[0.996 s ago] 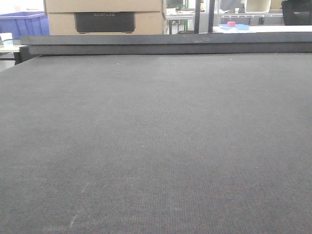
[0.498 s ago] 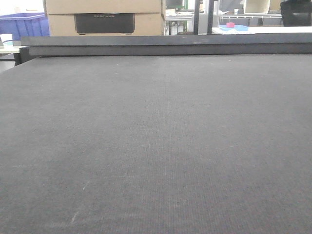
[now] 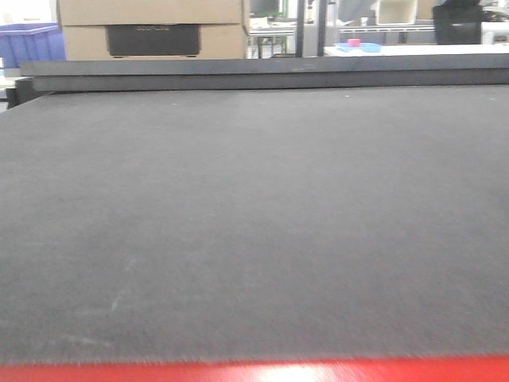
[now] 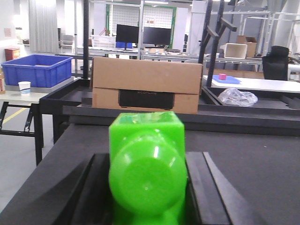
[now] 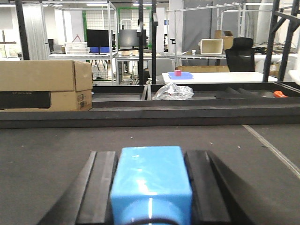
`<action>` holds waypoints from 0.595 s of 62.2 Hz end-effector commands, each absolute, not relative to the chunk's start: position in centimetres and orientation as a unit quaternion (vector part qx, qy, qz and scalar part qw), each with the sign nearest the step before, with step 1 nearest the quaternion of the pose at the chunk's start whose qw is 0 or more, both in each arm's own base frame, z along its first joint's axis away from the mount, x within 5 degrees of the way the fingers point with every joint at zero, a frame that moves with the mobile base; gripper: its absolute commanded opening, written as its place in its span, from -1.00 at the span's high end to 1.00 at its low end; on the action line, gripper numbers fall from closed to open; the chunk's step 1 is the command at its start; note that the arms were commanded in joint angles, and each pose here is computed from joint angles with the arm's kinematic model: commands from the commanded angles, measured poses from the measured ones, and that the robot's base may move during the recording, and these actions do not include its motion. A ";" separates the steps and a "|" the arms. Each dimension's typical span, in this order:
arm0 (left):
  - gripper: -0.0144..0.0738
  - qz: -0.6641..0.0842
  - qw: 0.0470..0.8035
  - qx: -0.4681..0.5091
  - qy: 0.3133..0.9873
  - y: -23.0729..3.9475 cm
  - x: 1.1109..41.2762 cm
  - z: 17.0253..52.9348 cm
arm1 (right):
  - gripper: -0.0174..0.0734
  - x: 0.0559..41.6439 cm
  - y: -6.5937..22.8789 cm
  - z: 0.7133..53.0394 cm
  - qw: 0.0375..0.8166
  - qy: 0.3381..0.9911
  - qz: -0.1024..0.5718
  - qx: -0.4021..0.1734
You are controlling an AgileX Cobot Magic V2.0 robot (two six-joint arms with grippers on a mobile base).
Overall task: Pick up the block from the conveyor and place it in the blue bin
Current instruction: 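Hold both blocks and drive the base along the red conveyor frame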
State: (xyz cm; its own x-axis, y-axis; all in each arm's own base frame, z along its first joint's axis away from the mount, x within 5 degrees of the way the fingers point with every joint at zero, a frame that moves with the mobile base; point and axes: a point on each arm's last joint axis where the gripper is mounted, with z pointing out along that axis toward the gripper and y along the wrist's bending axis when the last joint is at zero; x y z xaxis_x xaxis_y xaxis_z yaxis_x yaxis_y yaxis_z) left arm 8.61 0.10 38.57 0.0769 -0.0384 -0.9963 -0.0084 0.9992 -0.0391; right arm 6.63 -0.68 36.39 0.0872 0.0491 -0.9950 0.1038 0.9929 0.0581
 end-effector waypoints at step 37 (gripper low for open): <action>0.92 -0.012 0.742 -0.017 0.671 0.1 8.5 38.8 | 0.96 6.5 -0.7 36.6 0.744 0.666 -0.024 0.053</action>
State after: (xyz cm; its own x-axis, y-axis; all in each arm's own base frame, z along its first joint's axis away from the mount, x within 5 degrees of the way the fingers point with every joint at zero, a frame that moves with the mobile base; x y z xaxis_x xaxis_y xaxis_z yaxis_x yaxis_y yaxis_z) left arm 8.61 0.10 38.57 0.0769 -0.0384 -0.9963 -0.0084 0.9992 -0.0391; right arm 6.63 -0.68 36.39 0.0872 0.0491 -0.9950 0.1038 0.9929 0.0581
